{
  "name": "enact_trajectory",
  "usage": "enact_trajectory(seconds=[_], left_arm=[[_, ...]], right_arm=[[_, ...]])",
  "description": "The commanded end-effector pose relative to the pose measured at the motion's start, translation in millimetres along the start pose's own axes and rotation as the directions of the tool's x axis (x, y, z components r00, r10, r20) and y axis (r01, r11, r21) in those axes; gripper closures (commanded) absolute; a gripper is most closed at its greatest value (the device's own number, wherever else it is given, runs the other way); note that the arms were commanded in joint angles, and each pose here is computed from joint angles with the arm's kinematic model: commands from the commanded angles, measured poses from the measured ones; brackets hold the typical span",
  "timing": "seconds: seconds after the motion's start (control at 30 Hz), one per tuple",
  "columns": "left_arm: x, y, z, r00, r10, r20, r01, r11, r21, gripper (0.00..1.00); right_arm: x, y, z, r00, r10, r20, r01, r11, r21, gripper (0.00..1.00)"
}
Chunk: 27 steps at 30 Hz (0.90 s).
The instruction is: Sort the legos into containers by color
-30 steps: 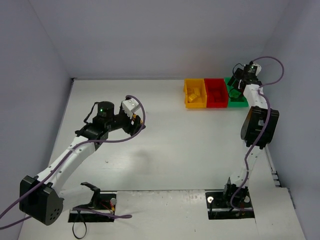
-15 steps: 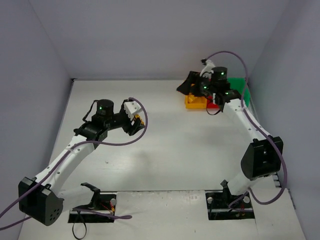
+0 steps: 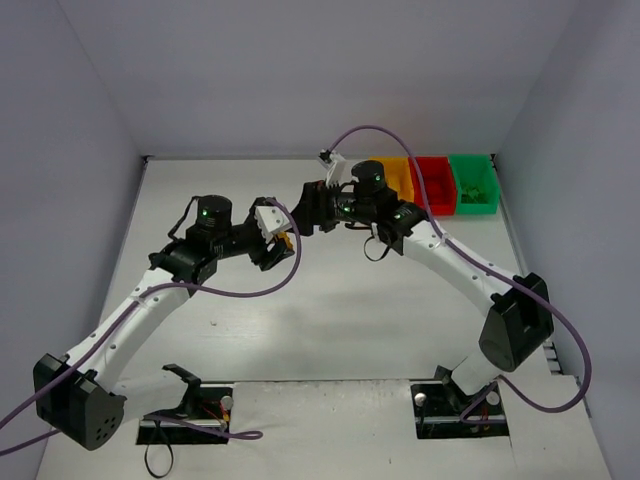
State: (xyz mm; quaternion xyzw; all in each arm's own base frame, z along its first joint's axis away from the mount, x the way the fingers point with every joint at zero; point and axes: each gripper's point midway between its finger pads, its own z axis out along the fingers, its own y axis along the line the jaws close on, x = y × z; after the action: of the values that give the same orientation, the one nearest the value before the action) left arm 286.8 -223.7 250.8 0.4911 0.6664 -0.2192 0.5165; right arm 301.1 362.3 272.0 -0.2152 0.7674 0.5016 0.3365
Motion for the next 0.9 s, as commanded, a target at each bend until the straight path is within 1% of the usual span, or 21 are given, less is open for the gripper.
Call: enact_trajectory(seconds=[0.0, 0.23, 0.37, 0.47, 0.5, 0.57, 0.6, 0.63, 0.67, 0.7, 0.77, 0.8, 0.83, 0.87], left_arm=[[-47, 9, -15, 0.988, 0.102, 0.113, -0.098, 0.994, -0.038, 1.0], [-51, 12, -18, 0.987, 0.102, 0.121, -0.096, 0.994, -0.06, 1.0], [-53, 12, -18, 0.986, 0.101, 0.13, -0.093, 0.994, -0.062, 1.0], [-52, 12, -18, 0.987, 0.098, 0.13, -0.091, 0.994, -0.06, 1.0], [-52, 11, -17, 0.987, 0.096, 0.129, -0.089, 0.994, -0.059, 1.0], [-47, 11, -15, 0.989, 0.086, 0.12, -0.08, 0.995, -0.055, 1.0], [-45, 10, -15, 0.99, 0.079, 0.115, -0.073, 0.996, -0.055, 1.0], [-41, 10, -13, 0.992, 0.07, 0.109, -0.065, 0.997, -0.052, 1.0], [-40, 10, -12, 0.992, 0.063, 0.107, -0.058, 0.997, -0.053, 0.95], [-36, 12, -12, 0.994, 0.048, 0.1, -0.042, 0.997, -0.066, 0.9], [-26, 16, -9, 0.996, 0.015, 0.085, -0.006, 0.995, -0.102, 0.57], [-26, 15, -9, 0.996, -0.002, 0.086, 0.011, 0.995, -0.101, 0.57], [-23, 22, -9, 0.997, -0.02, 0.076, 0.03, 0.99, -0.14, 0.36], [-22, 25, -9, 0.996, -0.04, 0.077, 0.052, 0.985, -0.164, 0.3]], right_arm=[[-31, 34, 5, 0.994, -0.068, 0.091, 0.076, 0.993, -0.088, 0.29], [-10, 38, 25, 0.998, -0.056, 0.037, 0.059, 0.993, -0.107, 0.31], [0, 40, 32, 0.999, -0.045, 0.008, 0.045, 0.992, -0.116, 0.35], [4, 43, 34, 0.999, -0.051, 0.0, 0.05, 0.991, -0.123, 0.5], [3, 42, 34, 0.999, -0.053, 0.002, 0.053, 0.991, -0.121, 0.64], [1, 41, 33, 0.998, -0.061, 0.011, 0.062, 0.992, -0.11, 0.81], [-1, 41, 32, 0.998, -0.068, 0.019, 0.069, 0.992, -0.107, 0.92], [-2, 41, 32, 0.997, -0.073, 0.022, 0.075, 0.992, -0.103, 0.97], [-5, 39, 30, 0.996, -0.084, 0.032, 0.087, 0.992, -0.088, 1.0], [-7, 37, 30, 0.995, -0.091, 0.037, 0.094, 0.993, -0.077, 1.0], [-14, 19, 22, 0.992, -0.113, 0.047, 0.114, 0.993, -0.016, 1.0], [-20, 11, 20, 0.992, -0.11, 0.061, 0.109, 0.994, 0.008, 1.0], [-24, 1, 16, 0.991, -0.109, 0.071, 0.106, 0.993, 0.042, 1.0], [-28, -9, 11, 0.991, -0.107, 0.081, 0.102, 0.992, 0.072, 1.0]])
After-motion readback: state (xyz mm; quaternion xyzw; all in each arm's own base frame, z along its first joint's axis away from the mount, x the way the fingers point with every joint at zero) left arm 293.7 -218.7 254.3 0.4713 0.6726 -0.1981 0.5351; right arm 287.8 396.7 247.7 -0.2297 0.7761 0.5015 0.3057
